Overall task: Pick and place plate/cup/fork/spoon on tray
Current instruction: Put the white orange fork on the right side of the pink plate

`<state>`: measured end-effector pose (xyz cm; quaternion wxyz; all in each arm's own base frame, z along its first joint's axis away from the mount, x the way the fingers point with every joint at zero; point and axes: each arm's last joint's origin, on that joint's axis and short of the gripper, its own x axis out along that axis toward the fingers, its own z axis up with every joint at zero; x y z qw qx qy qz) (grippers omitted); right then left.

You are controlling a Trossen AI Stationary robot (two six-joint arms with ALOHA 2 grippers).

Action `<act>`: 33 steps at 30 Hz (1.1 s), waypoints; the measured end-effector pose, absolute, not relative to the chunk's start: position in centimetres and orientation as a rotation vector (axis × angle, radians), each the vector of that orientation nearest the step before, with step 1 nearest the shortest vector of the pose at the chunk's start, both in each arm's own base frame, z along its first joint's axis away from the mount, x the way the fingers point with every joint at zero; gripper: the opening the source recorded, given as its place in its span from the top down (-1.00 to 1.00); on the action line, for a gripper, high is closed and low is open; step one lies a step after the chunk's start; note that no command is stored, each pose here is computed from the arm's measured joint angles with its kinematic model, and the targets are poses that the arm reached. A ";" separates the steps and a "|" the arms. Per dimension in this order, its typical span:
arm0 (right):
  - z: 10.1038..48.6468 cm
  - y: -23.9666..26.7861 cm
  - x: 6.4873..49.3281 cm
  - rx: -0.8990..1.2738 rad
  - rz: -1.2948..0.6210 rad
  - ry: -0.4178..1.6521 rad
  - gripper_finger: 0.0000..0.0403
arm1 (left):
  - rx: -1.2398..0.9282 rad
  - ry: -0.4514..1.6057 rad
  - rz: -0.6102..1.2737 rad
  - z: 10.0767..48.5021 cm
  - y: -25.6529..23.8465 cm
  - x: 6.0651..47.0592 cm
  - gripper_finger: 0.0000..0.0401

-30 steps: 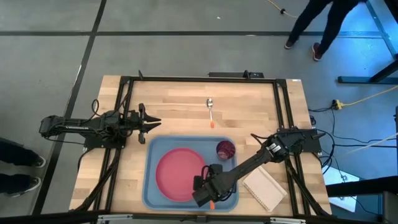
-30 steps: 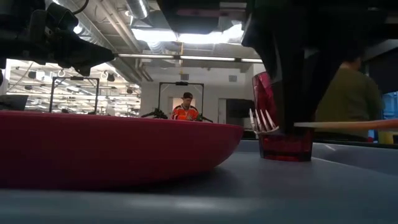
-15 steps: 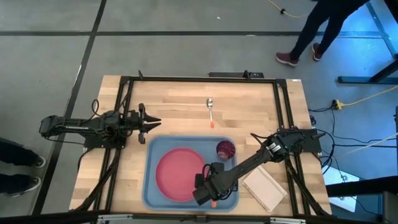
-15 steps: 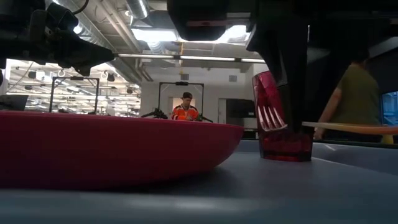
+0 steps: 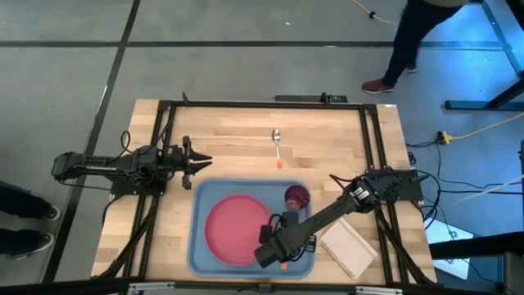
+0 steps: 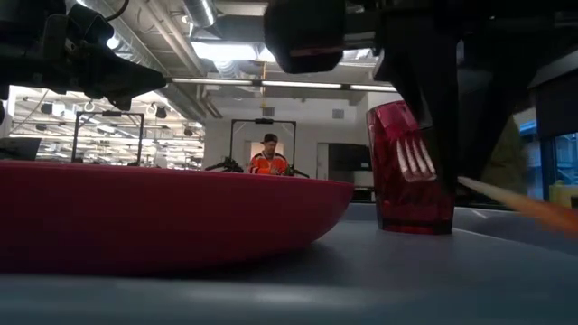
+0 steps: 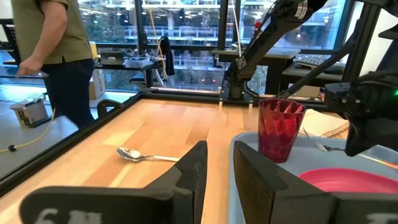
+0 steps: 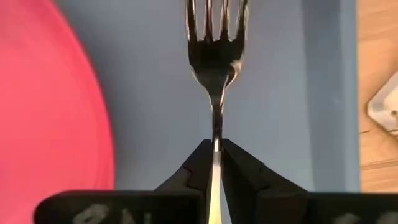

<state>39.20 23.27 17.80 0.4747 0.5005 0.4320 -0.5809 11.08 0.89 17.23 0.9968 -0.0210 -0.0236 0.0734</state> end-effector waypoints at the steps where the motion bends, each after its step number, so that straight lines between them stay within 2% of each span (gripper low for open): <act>1: 17.8 23.2 39.2 1.224 -1.428 1.057 0.82 | -0.042 -0.047 0.147 17.2 0.9 11.1 0.65; 18: 15.6 23.0 40.3 1.229 -1.408 1.117 0.81 | -0.042 -0.047 0.147 17.2 0.9 11.1 0.65; 33: 15.3 22.5 40.9 1.210 -1.366 1.139 0.81 | -0.042 -0.045 0.147 17.2 0.9 11.1 0.65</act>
